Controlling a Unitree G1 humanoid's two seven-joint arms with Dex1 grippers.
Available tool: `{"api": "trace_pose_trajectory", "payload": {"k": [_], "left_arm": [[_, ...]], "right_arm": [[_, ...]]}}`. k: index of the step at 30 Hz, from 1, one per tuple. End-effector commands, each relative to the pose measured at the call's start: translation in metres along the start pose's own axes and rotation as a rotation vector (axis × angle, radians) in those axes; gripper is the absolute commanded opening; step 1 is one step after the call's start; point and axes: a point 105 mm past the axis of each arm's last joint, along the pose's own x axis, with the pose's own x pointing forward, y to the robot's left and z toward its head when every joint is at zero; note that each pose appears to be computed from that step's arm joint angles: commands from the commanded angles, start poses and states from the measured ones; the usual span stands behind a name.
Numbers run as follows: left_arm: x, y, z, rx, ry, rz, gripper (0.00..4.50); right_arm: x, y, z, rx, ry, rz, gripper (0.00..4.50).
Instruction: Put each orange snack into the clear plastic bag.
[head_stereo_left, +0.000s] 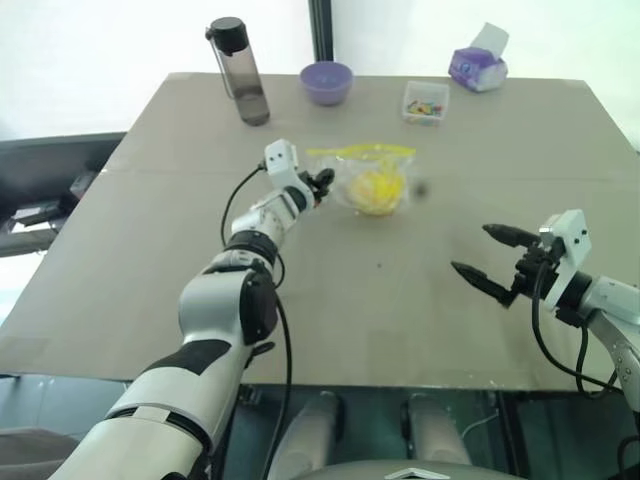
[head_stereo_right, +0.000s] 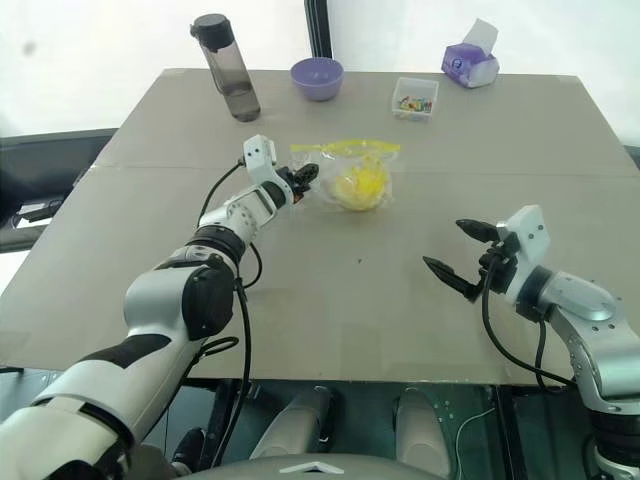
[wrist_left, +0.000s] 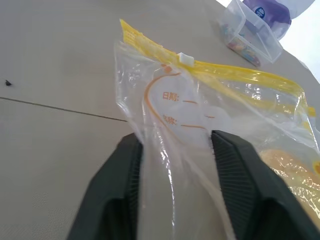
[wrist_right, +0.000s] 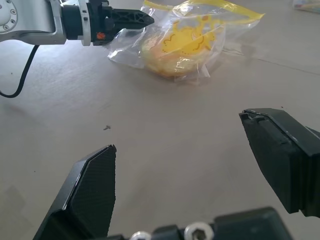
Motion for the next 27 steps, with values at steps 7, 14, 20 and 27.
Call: {"api": "trace_pose_trajectory", "payload": {"k": [7,14,20,27], "left_arm": [[-0.009,-0.012,0.057,0.062,-0.214,-0.121,0.01],[-0.047,-0.08,0.075,0.541,-0.339,-0.566,0.01],[-0.132,-0.109,0.005,0.901,-0.242,-0.863,0.01],[-0.162,-0.073,-0.041,1.187,-0.14,-0.794,0.01]], "right_arm": [[0.002,0.002,0.013,-0.038,-0.048,-0.012,4.5],[0.004,0.001,0.017,-0.032,-0.058,0.0,4.5],[0.004,0.005,0.021,0.008,-0.085,0.032,4.5],[0.003,0.008,0.019,0.019,-0.068,0.082,4.5]]}}
